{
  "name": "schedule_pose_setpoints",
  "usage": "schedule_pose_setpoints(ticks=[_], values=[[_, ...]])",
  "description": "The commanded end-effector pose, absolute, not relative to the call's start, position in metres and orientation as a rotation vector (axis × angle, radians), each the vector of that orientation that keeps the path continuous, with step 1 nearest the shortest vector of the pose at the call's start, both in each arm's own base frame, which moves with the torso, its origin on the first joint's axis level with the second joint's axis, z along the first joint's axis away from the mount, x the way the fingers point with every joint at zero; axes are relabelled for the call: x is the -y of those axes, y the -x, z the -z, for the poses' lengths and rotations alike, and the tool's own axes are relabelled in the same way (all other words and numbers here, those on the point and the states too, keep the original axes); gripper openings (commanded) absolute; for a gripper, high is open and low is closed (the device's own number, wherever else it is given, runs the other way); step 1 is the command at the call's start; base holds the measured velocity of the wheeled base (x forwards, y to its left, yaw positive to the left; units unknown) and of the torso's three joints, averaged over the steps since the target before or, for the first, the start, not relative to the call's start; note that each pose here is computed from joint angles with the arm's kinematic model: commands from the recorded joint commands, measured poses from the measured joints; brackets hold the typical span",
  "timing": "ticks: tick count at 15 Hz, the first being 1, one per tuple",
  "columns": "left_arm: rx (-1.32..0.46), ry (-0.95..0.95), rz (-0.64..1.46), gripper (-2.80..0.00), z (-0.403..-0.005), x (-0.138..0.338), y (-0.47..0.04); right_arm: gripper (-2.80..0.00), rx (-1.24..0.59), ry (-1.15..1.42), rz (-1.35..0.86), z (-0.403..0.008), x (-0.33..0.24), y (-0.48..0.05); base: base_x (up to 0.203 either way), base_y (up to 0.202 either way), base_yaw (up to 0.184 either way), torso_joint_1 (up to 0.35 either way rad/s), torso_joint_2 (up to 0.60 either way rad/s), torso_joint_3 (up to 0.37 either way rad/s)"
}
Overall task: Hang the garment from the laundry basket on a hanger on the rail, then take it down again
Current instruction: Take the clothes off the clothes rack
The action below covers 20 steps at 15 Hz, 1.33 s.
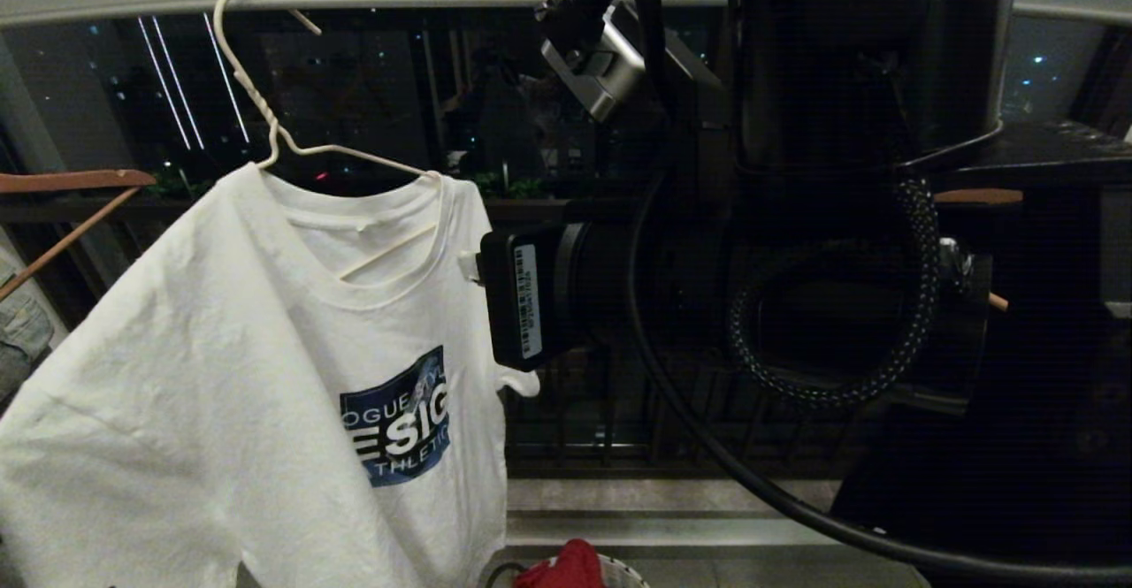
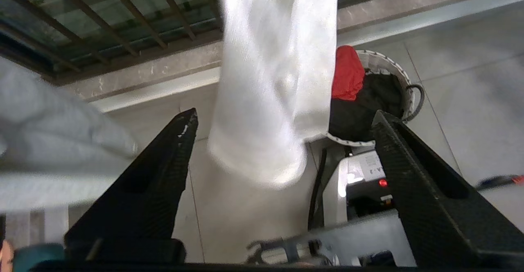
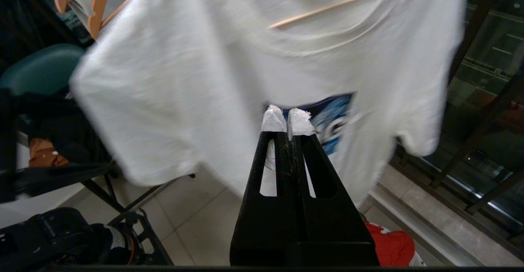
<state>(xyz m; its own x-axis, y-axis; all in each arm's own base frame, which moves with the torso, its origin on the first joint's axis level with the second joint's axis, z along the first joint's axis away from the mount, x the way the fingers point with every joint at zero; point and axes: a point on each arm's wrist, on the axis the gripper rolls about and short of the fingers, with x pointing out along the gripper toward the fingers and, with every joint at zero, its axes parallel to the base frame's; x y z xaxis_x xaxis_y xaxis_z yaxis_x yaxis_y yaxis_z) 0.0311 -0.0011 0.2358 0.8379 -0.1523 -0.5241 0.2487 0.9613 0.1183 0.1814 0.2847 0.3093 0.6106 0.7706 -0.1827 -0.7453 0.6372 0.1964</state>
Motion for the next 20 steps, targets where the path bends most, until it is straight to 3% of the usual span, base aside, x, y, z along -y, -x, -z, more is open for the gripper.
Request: schedule_pose_setpoints(ticks=[1, 12, 20], values=[[-0.56, -0.179, 0.22, 0.0, -0.227, -0.002, -0.048, -2.8, -0.263, -0.104, -0.876, -0.308, -0.286, -0.182, 0.0, 0.0, 0.0, 0.0, 0.0, 0.0], [-0.585, -0.197, 0.226, 0.0, -0.203, -0.006, -0.07, -2.8, -0.262, -0.102, -0.876, -0.308, -0.286, -0.182, 0.0, 0.0, 0.0, 0.0, 0.0, 0.0], [-0.518, -0.254, 0.163, 0.0, -0.198, -0.003, -0.048, -2.8, -0.264, -0.102, -0.876, -0.308, -0.286, -0.182, 0.0, 0.0, 0.0, 0.0, 0.0, 0.0]])
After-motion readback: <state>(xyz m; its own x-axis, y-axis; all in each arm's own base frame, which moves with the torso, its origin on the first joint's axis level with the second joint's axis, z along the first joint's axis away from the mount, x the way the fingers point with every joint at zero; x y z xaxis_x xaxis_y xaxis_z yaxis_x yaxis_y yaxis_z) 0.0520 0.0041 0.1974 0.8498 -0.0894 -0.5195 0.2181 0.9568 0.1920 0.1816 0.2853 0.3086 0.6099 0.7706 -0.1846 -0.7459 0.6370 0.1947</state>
